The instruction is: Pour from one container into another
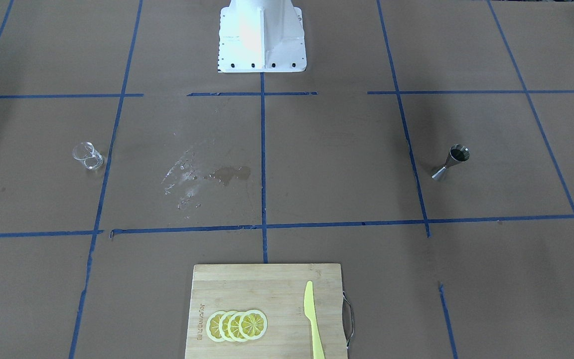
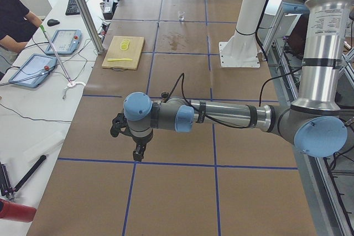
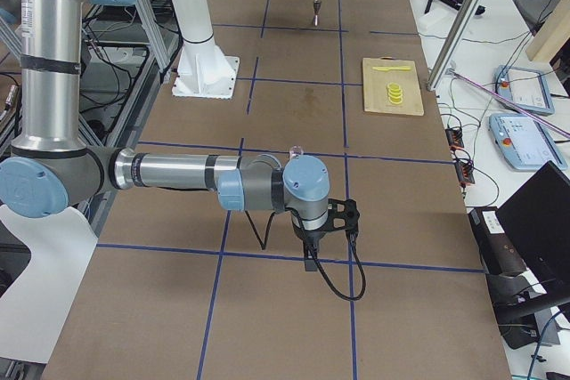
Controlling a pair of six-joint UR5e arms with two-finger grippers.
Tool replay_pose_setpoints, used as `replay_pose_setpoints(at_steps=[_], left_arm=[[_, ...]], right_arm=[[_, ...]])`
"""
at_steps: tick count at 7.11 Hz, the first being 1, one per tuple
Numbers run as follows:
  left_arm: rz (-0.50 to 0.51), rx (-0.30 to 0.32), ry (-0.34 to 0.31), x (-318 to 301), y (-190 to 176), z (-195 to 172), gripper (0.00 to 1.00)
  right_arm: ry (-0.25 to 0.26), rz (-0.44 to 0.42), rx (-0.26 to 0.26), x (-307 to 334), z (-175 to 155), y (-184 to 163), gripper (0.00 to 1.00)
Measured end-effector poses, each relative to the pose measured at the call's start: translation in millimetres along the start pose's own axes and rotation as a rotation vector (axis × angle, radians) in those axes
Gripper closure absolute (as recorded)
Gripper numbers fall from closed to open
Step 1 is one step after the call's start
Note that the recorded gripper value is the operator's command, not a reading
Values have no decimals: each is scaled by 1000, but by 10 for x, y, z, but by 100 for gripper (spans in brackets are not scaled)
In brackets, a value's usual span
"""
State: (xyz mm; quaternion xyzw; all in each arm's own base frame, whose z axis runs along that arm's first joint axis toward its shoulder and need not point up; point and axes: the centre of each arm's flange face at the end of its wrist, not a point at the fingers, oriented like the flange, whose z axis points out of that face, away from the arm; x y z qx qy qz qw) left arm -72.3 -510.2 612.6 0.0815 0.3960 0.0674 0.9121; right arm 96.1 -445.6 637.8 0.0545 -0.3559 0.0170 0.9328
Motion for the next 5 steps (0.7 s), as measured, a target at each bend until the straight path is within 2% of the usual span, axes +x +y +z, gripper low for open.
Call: replay_pose_setpoints(at_steps=[5], left_arm=[[4,2,0,-18,1,17,0]], right_arm=[[0,-9,11,-12,-13,-11,0]])
